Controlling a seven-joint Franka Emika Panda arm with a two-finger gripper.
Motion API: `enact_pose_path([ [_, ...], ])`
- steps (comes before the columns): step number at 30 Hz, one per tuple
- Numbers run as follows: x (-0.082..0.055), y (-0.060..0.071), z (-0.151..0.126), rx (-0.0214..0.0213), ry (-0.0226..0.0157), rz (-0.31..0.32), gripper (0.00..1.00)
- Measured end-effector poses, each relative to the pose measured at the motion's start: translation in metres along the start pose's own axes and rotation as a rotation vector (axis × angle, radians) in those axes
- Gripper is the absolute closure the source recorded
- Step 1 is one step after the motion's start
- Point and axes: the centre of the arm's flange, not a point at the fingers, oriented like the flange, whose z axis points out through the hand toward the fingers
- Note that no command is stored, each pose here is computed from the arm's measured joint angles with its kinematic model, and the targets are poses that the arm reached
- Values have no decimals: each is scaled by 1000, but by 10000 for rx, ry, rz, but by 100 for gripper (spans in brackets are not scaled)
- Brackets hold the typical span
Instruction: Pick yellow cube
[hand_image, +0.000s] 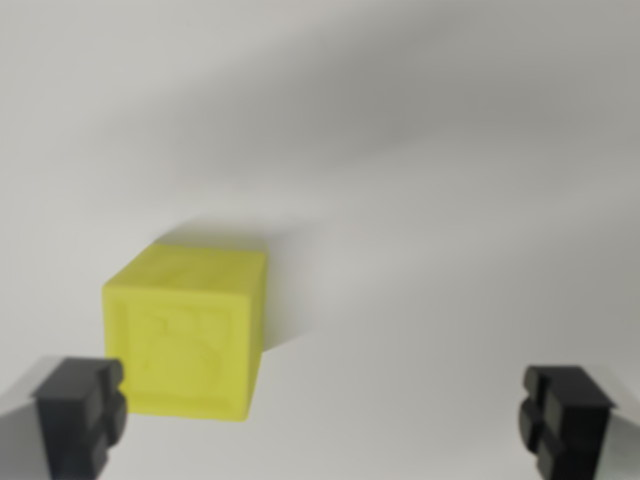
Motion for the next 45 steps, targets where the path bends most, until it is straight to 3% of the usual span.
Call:
enact_pose_path([
  [26,-63,-13,64,-63,-11,1064,0],
  [45,-66,-12,110,-69,-13,1161,0],
])
